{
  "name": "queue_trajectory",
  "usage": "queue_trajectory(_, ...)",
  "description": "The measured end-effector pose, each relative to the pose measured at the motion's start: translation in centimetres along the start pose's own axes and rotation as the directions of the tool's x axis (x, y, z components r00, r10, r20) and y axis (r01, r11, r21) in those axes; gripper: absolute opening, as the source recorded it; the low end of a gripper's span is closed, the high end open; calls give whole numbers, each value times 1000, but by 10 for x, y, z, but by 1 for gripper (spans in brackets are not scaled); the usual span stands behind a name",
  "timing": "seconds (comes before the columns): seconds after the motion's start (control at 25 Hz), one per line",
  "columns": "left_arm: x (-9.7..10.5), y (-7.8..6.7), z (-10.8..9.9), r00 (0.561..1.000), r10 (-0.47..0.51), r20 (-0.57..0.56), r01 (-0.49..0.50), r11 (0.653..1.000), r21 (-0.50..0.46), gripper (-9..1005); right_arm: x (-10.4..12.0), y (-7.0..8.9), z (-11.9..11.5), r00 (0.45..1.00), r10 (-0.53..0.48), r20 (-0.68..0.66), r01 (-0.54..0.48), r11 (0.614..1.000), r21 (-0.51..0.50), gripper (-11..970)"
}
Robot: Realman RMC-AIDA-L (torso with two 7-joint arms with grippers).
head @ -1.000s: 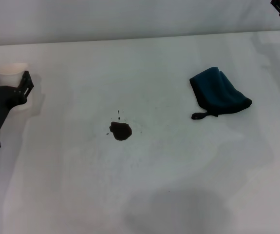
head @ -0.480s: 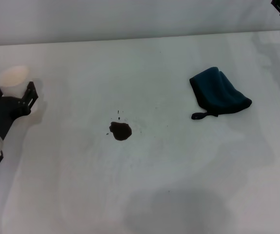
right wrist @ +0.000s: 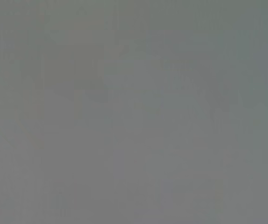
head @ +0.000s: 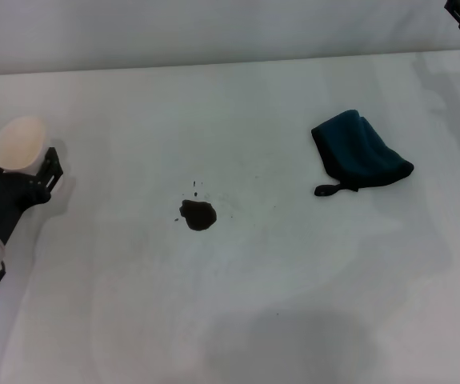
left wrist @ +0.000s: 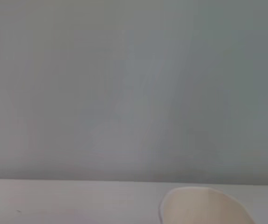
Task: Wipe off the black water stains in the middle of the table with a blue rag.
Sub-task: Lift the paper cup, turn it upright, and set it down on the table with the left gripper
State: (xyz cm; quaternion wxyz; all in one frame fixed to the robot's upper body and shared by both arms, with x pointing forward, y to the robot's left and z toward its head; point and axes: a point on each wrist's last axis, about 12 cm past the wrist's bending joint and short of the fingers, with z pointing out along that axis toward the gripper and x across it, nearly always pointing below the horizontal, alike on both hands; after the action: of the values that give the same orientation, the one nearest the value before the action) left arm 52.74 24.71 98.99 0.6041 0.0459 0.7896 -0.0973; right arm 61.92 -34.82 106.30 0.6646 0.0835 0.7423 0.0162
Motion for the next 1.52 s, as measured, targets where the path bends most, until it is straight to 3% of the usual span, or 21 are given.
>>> queue_trajectory(0.36, 2, -1, -2, 1000, -14, -3, 14, 1000, 9, 874, 3, 2, -1, 1000, 5, -5, -5, 1000, -3, 870)
queue_trajectory(0.84, 14, -4, -22, 992, -124, -3, 124, 992, -2, 892, -1, 3, 2, 1000, 2, 1, -2, 1000, -8, 870)
queue_trajectory(1.52, 17, -18, -29, 994, -111, 11, 110, 992, 69, 893, -13, 18, 13, 1000, -21, 23, 22, 998, -52, 870)
